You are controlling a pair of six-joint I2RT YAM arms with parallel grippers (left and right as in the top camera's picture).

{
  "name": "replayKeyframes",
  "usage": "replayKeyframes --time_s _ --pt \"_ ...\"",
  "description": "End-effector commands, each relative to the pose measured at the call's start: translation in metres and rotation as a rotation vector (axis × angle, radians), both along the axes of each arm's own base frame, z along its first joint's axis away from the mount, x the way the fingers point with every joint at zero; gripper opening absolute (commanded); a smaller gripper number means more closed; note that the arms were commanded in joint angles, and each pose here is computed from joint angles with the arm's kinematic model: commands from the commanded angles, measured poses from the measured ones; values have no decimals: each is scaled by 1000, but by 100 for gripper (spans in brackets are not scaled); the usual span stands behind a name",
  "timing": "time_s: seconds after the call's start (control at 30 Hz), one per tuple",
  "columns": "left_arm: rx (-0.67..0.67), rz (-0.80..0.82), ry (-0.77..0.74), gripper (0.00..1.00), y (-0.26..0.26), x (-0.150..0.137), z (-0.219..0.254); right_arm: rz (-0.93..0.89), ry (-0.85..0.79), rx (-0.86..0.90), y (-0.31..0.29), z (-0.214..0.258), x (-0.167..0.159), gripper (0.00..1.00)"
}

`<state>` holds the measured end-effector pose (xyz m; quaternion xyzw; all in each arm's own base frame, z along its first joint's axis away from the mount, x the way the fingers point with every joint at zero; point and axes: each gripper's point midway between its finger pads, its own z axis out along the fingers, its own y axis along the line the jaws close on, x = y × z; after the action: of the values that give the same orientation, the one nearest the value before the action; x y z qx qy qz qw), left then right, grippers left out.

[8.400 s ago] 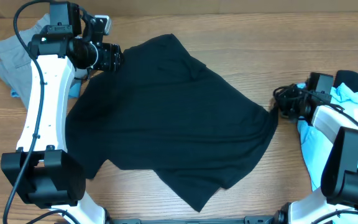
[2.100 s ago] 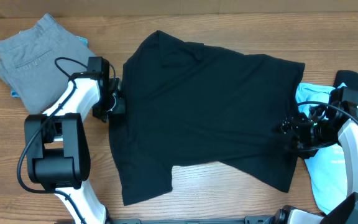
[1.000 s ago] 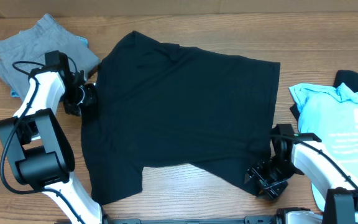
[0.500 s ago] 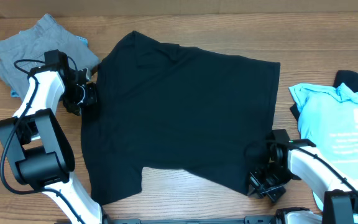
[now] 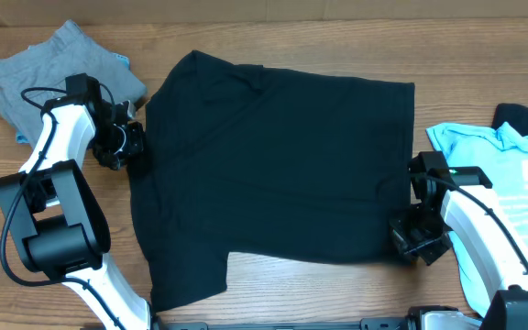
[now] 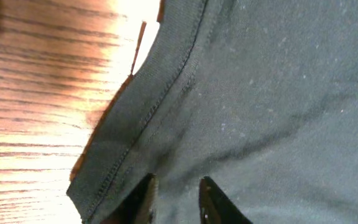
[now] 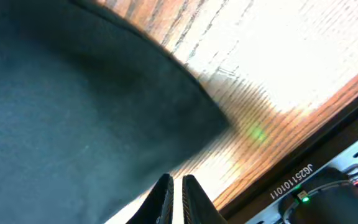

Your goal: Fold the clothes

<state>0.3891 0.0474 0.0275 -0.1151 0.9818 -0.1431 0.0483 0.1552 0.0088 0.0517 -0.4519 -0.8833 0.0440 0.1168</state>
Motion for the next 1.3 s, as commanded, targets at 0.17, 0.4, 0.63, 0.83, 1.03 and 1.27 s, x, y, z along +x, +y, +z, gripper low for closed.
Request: replayKeyframes --time_s 0.17,0.4,0.63,0.83,1.03,1.27 --pt "-89 -64 0 36 -16 1 14 5 -34 -27 -6 3 7 10" --pt "-63 -97 49 38 -13 -7 68 66 -105 93 13 1 23 19" --pt "28 -80 -49 42 -9 -20 130 121 -181 196 29 2 39 19" --pt "128 21 -63 63 1 -49 170 137 -188 206 30 2 41 19" --pt "201 124 34 64 12 -79 163 153 -214 251 38 3 45 18" --pt "239 200 229 63 17 -117 102 190 -300 299 46 15 54 18"
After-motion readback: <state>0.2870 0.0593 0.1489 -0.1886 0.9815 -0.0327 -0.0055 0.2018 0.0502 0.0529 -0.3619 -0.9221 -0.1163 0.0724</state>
